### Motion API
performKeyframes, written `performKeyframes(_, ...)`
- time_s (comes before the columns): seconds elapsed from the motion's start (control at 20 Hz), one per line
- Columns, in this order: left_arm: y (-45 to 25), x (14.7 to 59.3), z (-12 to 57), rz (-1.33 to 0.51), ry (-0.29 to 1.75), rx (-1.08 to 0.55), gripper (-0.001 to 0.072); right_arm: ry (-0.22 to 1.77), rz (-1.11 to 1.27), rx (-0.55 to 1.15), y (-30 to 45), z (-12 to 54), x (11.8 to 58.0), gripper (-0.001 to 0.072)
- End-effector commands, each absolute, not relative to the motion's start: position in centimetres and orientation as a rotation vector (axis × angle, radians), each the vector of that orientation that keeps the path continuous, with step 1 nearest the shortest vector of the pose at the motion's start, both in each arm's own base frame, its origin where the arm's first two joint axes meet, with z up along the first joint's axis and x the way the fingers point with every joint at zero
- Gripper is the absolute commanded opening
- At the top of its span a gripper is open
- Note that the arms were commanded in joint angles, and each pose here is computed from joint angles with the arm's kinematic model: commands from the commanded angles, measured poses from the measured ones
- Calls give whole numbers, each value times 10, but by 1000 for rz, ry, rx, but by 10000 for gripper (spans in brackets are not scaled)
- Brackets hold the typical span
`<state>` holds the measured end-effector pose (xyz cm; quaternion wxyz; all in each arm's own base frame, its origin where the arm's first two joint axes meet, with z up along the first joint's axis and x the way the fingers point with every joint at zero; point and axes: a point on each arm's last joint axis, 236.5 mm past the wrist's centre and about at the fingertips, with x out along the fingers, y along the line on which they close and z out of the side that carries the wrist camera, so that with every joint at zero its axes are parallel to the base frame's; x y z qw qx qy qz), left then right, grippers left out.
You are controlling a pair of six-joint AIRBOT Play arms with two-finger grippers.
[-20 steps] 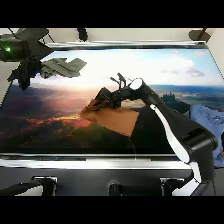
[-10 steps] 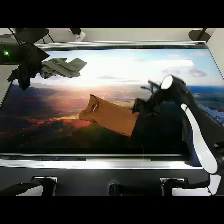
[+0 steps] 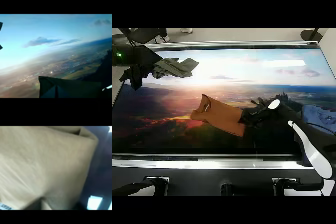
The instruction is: Fold the shirts.
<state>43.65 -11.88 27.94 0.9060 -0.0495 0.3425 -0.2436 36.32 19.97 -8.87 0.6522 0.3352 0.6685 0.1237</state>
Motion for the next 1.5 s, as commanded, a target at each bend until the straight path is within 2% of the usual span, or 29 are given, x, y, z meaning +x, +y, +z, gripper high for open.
performKeyframes(0.0, -119, 436, 280, -504, 709, -106, 29, 1466, 291, 790, 213, -88, 372, 55)
performKeyframes(0.2, -119, 436, 279, -504, 711, -105, 29, 1220, 403, 726, 183, -2, 426, 48)
performKeyframes(0.3, -119, 436, 279, -505, 711, -102, 29, 1093, 359, 741, 135, 56, 452, 48)
performKeyframes(0.4, -118, 436, 279, -503, 711, -103, 30, 1028, 254, 709, 66, 96, 460, 48)
performKeyframes(0.55, -118, 436, 278, -503, 711, -103, 30, 1024, 31, 668, -43, 130, 436, 47)
performKeyframes(0.75, -118, 436, 279, -503, 711, -103, 30, 990, -185, 679, -136, 160, 389, 48)
performKeyframes(1.05, -118, 436, 278, -503, 712, -103, 30, 819, -379, 829, -202, 188, 366, 48)
performKeyframes(1.3, -118, 436, 278, -510, 706, -84, 30, 747, -488, 880, -232, 210, 339, 48)
performKeyframes(1.45, -118, 436, 278, -511, 706, -81, 30, 842, -503, 905, -226, 207, 310, 48)
